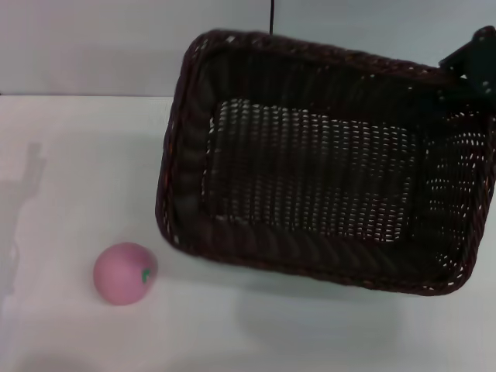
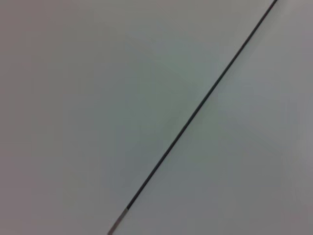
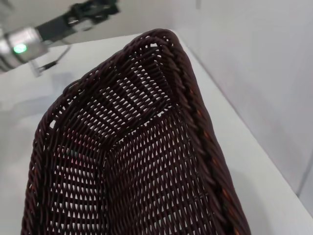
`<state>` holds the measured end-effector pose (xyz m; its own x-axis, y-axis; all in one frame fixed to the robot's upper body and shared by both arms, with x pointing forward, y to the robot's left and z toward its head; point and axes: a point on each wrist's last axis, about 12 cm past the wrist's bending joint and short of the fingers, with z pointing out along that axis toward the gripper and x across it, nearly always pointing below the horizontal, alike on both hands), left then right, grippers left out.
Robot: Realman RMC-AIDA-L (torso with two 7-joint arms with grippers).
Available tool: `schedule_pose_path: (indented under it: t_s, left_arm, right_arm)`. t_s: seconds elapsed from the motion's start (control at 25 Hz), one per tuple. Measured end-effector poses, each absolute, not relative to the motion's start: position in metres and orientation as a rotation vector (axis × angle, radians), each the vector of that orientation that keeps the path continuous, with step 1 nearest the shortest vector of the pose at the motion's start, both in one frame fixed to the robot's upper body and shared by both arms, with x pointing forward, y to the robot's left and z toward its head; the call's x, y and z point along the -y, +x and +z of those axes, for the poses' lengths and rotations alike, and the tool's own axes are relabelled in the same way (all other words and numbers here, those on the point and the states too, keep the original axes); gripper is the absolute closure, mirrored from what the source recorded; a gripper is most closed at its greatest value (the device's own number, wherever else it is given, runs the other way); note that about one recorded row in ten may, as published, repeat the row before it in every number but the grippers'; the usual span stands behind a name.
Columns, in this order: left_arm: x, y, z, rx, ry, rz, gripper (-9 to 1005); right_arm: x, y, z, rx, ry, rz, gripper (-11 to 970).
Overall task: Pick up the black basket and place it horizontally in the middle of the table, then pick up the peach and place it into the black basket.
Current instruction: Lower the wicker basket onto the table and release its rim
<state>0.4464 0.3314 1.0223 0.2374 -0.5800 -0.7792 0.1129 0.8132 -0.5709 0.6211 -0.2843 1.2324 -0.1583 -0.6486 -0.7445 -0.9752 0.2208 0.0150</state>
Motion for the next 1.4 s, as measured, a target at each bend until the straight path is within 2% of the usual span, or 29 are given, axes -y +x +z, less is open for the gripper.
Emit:
schedule_pose_path:
  t_s: [0.44,0.96,1.4]
  left_arm:
    - [-0.326,0.441,1.018,-1.268,-0.458,-0.517,260]
    - [-0.318,0.438,1.015,-1.295,-0.439,-0.56,267]
    - [-0.319,0.434,1.011,-1.324,-0.461,-0.553,274]
  right_arm:
    - [0.258,0.63,1.228,-1.738,-1.745,0.662,768]
    - [0.246,0.646,1.216,-1.729,-1.775,0.58,758]
    - [0.238,0.649,1.209,-1.736,-1.787,0.556,749]
